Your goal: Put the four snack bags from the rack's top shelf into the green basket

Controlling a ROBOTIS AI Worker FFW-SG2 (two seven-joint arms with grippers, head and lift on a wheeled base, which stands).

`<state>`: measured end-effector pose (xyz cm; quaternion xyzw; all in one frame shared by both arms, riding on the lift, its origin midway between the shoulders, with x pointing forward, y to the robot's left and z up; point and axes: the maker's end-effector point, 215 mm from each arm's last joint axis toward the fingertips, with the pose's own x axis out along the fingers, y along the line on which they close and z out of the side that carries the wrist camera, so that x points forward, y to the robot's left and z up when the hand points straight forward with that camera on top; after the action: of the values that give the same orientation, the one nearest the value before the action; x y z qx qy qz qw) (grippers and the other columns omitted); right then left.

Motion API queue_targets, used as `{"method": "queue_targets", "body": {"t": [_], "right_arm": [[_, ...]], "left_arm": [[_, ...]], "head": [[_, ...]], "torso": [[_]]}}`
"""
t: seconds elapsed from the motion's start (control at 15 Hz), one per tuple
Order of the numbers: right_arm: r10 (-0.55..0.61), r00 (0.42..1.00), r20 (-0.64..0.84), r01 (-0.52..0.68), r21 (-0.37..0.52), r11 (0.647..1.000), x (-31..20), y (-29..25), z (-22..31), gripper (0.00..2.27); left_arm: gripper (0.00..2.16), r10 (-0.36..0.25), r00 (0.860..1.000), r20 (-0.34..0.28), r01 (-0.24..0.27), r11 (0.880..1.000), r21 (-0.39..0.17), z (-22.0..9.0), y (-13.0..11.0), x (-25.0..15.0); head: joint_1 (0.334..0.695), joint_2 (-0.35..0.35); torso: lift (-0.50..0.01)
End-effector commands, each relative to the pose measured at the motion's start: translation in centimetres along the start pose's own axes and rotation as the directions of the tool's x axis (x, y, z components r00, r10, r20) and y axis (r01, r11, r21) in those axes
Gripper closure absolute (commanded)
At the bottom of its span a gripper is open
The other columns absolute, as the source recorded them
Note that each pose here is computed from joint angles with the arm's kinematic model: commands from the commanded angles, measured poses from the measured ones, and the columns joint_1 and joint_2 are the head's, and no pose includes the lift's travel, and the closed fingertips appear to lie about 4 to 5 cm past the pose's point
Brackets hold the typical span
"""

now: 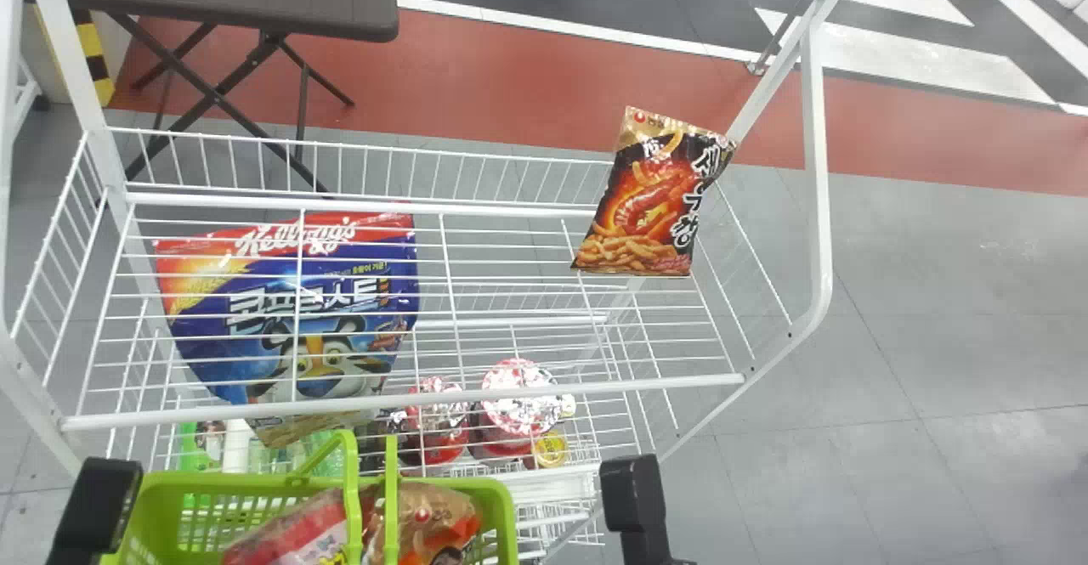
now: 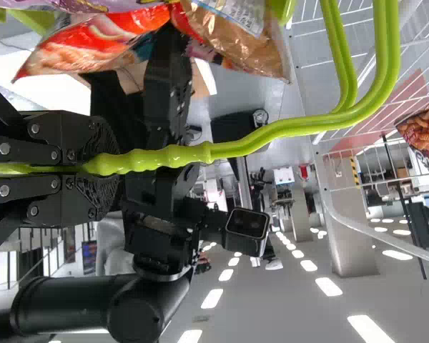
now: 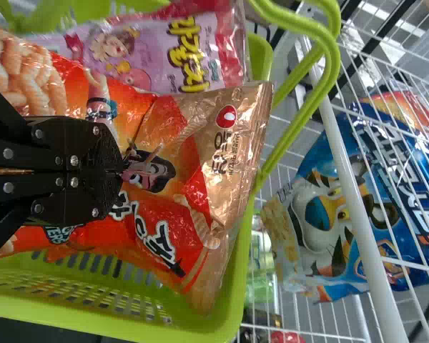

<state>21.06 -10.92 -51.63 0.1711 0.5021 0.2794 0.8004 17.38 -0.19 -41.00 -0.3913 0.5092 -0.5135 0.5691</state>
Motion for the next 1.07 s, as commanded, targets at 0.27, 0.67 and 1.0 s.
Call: {"method": "queue_targets", "body": {"t": [0.27, 0.67, 1.0], "right_arm": [[-0.016, 0.990, -0.138, 0.000, -0.117, 0.993, 3.9, 2.9, -4.3, 2.17], [-0.185, 0.980, -0.078, 0.176, -0.118, 0.977, -0.8, -2.8, -2.0, 0.42], [-0.170, 0.985, -0.033, 0.168, -0.063, 0.984, -4.1, -2.8, 0.2, 0.05]], "left_arm": [[2.15, 0.005, 1.000, 0.000, -0.005, 1.000, 0.009, 0.1, -0.2, 0.0], [2.15, 0.006, 1.000, 0.001, -0.006, 1.000, 0.012, 0.0, -0.3, -0.1], [2.15, 0.003, 1.000, -0.003, -0.003, 1.000, 0.009, -0.1, -0.3, 0.1]], "head": [[0.695, -0.278], [0.695, -0.350], [0.695, -0.350]], "torso": [[0.000], [0.000], [0.000]]}}
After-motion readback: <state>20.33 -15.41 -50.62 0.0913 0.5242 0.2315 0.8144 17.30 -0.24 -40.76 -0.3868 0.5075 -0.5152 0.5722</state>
